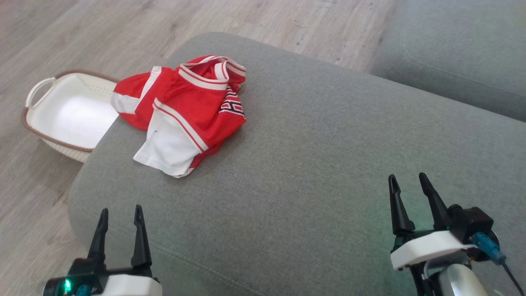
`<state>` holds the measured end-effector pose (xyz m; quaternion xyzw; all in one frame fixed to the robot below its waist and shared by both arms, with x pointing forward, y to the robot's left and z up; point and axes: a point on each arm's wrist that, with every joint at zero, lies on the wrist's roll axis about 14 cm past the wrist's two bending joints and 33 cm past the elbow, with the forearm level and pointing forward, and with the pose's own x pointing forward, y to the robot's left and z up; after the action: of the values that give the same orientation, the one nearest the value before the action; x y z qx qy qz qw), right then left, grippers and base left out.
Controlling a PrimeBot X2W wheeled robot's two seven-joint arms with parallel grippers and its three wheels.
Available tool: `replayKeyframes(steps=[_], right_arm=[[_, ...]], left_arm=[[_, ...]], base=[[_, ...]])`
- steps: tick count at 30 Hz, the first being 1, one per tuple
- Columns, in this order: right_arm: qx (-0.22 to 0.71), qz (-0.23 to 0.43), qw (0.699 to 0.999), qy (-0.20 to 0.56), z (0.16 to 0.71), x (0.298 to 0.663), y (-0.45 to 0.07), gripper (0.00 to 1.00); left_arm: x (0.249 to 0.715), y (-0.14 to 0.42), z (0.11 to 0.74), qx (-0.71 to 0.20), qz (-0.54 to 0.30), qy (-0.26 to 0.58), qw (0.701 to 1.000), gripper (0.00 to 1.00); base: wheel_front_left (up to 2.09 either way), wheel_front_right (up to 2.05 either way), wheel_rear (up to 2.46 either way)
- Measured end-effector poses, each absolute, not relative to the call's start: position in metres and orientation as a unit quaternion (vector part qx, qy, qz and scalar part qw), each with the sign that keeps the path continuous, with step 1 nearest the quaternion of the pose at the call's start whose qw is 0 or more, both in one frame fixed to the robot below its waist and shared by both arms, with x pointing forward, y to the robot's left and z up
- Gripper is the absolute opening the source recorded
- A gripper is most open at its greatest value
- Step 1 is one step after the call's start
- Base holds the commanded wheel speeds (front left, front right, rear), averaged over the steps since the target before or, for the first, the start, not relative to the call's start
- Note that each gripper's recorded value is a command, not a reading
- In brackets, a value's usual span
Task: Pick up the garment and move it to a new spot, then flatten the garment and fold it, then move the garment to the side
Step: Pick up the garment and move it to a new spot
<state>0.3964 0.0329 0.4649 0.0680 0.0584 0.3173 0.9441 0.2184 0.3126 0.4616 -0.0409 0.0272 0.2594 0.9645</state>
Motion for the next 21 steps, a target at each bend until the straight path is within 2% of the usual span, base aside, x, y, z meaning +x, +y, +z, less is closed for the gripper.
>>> replayKeyframes(steps=[9,17,21], right_arm=[[0.071,0.315,0.944,0.069,0.455,0.403,0.032,1.0],[0.061,0.289,0.953,0.066,0.451,0.426,0.016,1.0],[0.05,0.265,0.961,0.065,0.448,0.44,-0.002,1.0]], left_arm=[[0.232,0.318,0.474,-0.061,0.262,0.036,0.962,1.0],[0.308,0.358,0.559,-0.058,0.224,-0.006,0.973,1.0],[0.349,0.374,0.569,-0.078,0.198,0.011,0.977,1.0]], base=[[0.0,0.0,0.0],[0.0,0.0,0.0],[0.0,0.0,0.0]])
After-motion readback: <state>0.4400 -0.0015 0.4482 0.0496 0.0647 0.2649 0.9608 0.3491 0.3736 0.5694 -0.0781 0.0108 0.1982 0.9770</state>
